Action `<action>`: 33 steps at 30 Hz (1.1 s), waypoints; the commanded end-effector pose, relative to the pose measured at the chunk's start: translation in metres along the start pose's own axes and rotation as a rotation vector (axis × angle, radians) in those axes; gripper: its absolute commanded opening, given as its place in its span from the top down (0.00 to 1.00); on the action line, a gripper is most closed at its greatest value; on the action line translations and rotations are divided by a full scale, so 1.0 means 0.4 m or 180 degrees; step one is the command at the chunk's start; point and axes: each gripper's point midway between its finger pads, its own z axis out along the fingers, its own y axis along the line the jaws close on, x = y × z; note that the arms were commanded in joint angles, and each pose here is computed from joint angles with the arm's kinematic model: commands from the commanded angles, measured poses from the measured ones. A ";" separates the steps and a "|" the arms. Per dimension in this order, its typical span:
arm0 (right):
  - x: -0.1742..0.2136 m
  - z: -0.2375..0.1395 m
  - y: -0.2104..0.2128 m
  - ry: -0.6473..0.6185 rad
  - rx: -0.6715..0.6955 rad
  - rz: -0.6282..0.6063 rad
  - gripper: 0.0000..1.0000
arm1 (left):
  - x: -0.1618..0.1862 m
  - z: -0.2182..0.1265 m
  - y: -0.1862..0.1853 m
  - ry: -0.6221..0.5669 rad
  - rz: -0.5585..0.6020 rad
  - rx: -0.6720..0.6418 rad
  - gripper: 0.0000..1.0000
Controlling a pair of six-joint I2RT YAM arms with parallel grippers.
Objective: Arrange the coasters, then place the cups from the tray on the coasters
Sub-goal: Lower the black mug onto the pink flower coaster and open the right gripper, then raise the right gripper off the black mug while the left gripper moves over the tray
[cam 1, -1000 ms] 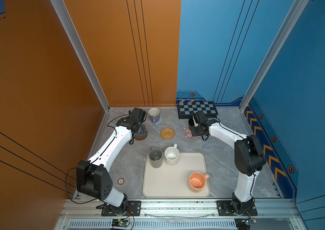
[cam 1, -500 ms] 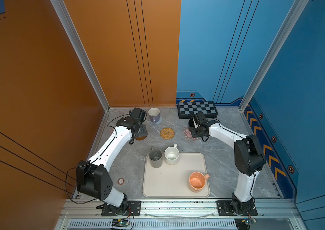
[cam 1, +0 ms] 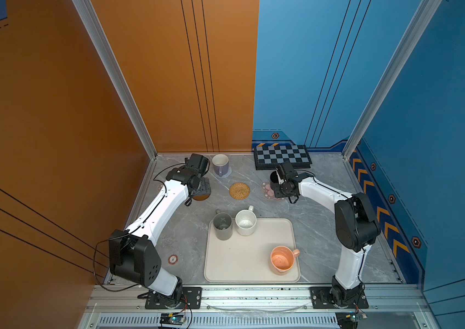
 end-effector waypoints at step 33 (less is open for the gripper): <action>0.034 -0.308 -0.048 -0.0443 0.0038 -0.0127 0.55 | 0.034 -0.224 -0.138 -0.0393 0.0372 0.0846 0.02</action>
